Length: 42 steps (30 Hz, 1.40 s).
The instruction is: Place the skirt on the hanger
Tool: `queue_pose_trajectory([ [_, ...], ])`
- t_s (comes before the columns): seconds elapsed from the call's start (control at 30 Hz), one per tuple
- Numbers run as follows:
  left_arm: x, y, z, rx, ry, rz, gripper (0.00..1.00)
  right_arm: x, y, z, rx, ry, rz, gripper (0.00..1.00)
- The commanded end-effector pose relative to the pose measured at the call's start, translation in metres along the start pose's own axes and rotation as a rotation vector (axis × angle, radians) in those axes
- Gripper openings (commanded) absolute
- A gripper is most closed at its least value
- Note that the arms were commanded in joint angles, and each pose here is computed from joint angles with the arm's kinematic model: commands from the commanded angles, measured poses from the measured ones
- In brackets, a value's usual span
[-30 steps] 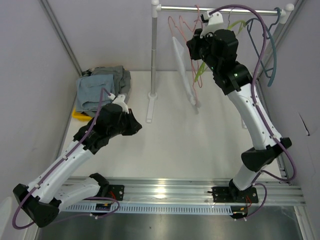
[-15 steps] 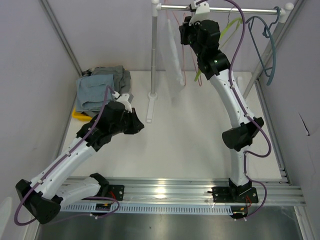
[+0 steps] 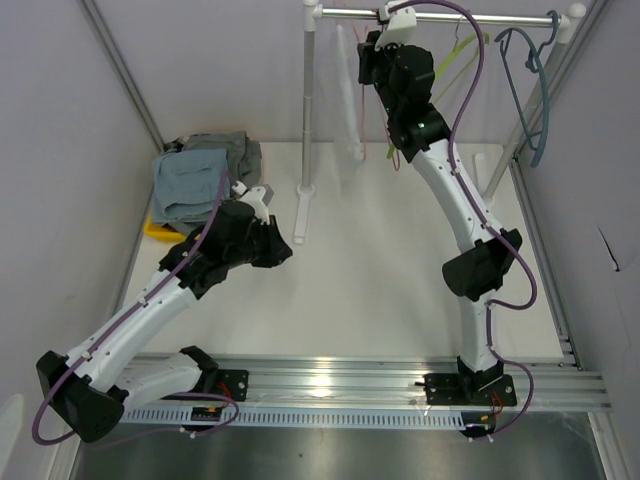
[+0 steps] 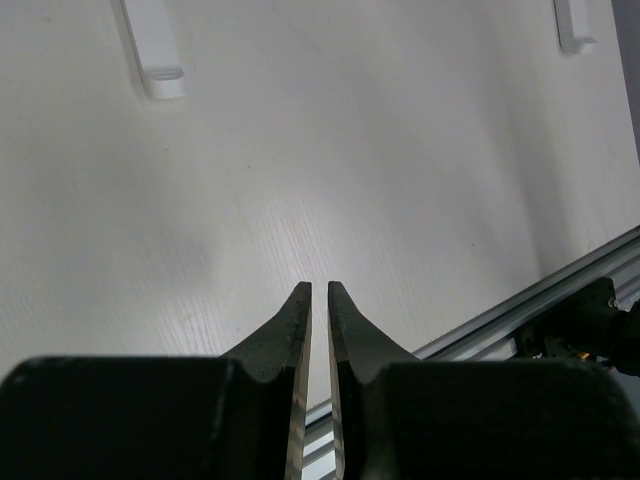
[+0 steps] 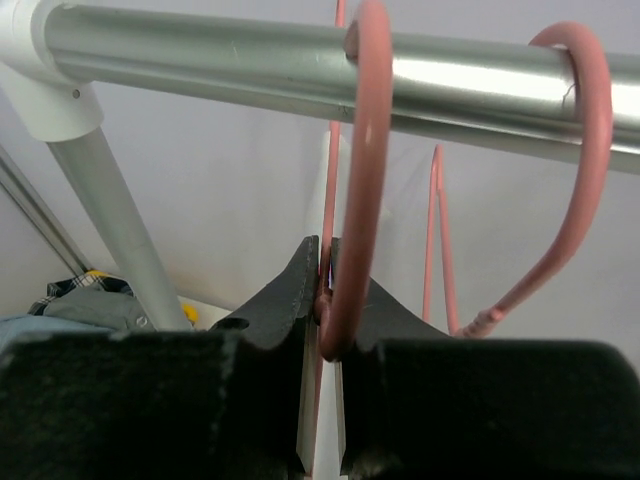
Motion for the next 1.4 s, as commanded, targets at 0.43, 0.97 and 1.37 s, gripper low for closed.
queue_pose_trajectory([
  [0.43, -0.004, 0.013, -0.004, -0.03, -0.028, -0.03, 0.15, -0.014, 0.04, -0.008, -0.017, -0.006, -0.171, 0.0],
  [0.97, 0.001, 0.013, -0.003, -0.025, -0.02, -0.041, 0.2, 0.001, 0.018, -0.005, -0.024, -0.025, -0.069, 0.41],
  [1.37, 0.002, 0.016, 0.003, -0.022, 0.018, -0.058, 0.25, 0.064, 0.041, 0.001, -0.043, -0.058, -0.019, 0.7],
])
Point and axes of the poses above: each gripper's point midway between its finger pads, its own x axis back along the fingers, its own z axis along the line the jaws close on, y = z × x, the point moved 3 cm from there along x, back along the fingers, and after that the axes turned 14 degrees about -x, right-handed, at the moved point
